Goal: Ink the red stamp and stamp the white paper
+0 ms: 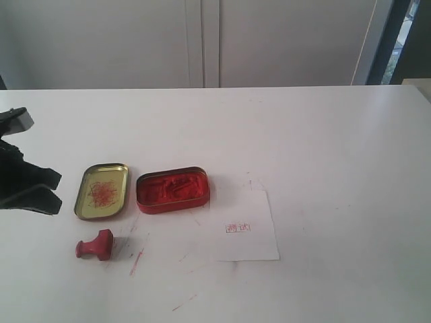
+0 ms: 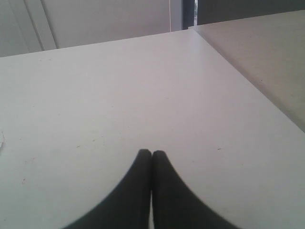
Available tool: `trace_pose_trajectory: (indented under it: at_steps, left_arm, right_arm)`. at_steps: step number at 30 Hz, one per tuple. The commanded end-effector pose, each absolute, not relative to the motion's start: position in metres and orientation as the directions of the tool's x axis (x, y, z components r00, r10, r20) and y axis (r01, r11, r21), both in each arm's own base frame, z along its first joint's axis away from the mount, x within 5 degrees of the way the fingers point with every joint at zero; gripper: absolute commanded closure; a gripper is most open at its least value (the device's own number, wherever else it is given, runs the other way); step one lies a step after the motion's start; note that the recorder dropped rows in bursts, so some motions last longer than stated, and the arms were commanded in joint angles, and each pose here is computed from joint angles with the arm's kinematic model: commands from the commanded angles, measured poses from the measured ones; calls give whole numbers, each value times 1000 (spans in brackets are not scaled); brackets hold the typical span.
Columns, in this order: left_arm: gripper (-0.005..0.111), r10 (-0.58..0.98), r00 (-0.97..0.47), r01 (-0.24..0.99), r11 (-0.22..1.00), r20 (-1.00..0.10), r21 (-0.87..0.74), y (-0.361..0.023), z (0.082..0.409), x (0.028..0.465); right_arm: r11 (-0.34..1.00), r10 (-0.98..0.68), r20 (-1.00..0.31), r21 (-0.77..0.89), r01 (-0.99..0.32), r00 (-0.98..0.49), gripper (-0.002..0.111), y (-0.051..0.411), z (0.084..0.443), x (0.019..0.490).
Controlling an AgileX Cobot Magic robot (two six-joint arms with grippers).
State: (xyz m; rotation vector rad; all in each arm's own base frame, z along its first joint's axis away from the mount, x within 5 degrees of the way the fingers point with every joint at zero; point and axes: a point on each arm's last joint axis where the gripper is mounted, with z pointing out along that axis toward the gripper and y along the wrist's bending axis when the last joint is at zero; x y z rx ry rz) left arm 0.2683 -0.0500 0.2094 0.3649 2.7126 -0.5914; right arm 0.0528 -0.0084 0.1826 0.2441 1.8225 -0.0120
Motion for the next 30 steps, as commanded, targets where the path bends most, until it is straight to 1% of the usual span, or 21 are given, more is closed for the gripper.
trace_pose_trajectory:
  at_steps: [1, 3, 6, 13, 30]
  left_arm:
    - [107, 214, -884, 317, 928, -417, -197, -54, 225, 260]
    - [107, 221, -875, 310, 939, -431, -148, -55, 230, 257]
    - [107, 233, -866, 316, 941, -442, -122, -56, 235, 254]
    - [107, 232, -855, 318, 941, -463, -115, -55, 238, 254]
    - [107, 230, -852, 317, 942, -470, -113, -55, 239, 254]
  right_arm:
    - [978, 152, -962, 113, 175, -228, 108, -9, 183, 53]
    - [978, 152, -962, 113, 175, -228, 108, -9, 183, 53]
    - [978, 152, -962, 113, 175, -228, 108, -9, 183, 53]
    - [978, 152, -962, 113, 175, -228, 108, -9, 183, 53]
    - [978, 152, -962, 113, 175, -228, 108, -9, 183, 53]
